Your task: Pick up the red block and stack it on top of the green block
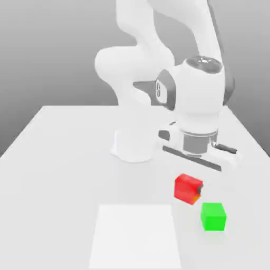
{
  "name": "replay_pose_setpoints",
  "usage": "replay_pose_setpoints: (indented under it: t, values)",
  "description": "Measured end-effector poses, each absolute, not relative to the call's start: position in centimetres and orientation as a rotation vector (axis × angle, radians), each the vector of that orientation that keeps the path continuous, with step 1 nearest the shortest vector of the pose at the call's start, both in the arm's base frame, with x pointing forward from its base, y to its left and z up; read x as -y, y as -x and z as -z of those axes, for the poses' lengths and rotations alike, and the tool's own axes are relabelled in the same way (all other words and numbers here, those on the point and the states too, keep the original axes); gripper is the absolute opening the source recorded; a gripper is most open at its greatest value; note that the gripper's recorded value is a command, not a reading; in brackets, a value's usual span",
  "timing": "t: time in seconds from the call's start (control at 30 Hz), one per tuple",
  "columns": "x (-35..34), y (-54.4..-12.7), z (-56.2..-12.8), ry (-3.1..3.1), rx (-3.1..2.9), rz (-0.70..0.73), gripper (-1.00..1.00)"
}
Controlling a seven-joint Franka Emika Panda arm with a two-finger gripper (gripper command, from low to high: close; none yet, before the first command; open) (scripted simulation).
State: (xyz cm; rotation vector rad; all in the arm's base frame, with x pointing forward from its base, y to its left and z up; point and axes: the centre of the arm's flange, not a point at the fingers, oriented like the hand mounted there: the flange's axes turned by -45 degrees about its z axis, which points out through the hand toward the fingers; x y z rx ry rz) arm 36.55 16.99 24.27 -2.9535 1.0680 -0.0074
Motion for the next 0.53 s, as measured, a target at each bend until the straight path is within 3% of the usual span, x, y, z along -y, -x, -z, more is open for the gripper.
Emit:
replay_pose_setpoints:
  t: [0.17, 0.43, 0.47, 0.53]
  values:
    - [-20.2, -35.9, -23.7, 2.926, -1.14, 0.008, -1.0]
    - [-20.3, -35.9, -18.8, 2.923, -1.145, 0.007, -1.0]
    - [-20.3, -35.8, -18.2, 2.924, -1.144, 0.004, 1.0]
    - [-20.3, -35.8, -18.2, 2.924, -1.144, 0.004, 1.0]
